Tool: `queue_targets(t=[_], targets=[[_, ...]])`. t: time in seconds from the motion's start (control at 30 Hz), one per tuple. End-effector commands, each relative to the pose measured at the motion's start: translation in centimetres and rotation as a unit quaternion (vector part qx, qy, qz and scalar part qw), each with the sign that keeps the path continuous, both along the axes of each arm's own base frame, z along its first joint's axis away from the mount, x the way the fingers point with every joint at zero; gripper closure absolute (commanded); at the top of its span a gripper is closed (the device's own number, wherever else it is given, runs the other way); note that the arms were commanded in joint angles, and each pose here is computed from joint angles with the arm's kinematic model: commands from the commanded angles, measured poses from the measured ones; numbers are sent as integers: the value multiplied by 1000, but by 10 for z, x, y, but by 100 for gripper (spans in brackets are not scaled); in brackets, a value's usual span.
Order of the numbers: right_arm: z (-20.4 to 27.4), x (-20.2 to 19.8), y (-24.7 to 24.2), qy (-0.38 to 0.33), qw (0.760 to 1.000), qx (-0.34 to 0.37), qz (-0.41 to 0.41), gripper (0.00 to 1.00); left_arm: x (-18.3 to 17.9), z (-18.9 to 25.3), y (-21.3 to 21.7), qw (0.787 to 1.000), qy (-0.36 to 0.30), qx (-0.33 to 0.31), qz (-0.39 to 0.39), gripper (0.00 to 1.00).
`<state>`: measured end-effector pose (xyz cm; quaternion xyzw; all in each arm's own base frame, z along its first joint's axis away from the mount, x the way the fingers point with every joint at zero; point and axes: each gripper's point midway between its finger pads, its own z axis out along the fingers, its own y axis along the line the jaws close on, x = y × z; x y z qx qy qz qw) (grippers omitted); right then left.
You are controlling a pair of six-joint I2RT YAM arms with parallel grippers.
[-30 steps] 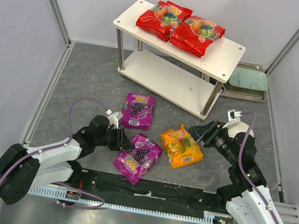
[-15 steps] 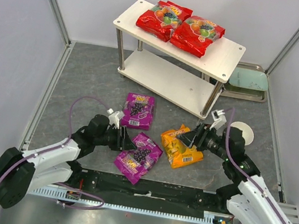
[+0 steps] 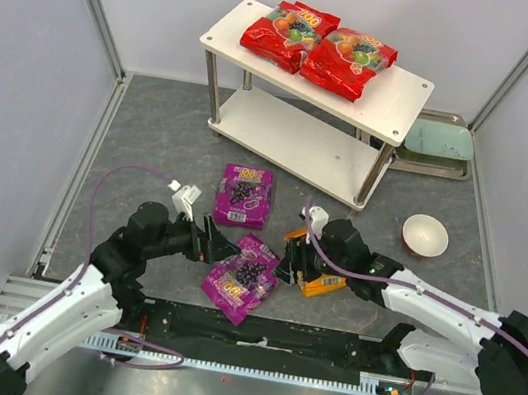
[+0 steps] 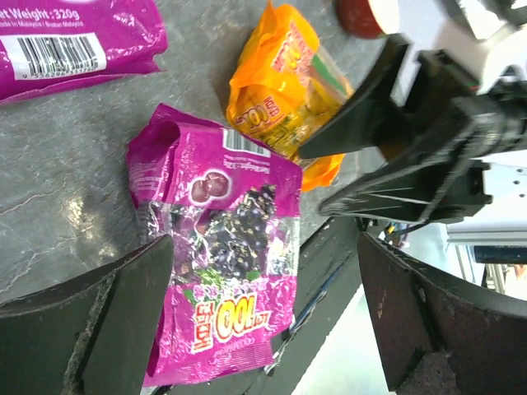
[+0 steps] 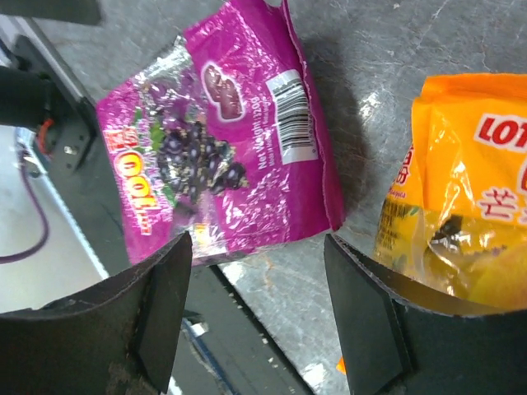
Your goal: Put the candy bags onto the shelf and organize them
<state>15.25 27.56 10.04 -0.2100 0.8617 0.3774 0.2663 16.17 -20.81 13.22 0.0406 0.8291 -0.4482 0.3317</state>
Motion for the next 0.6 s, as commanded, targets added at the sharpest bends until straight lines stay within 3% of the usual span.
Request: queue_targets(t=[0.0, 0.27, 0.57], targets=[[4, 17, 16, -81, 996, -14, 35, 26, -10, 15, 11, 999, 11, -9, 28, 1], [17, 48, 28, -170, 982, -53, 57, 17, -14, 17, 13, 999, 16, -16, 33, 1], [-2, 62, 52, -172, 976, -82, 109, 17, -16, 18, 14, 999, 15, -15, 31, 1]])
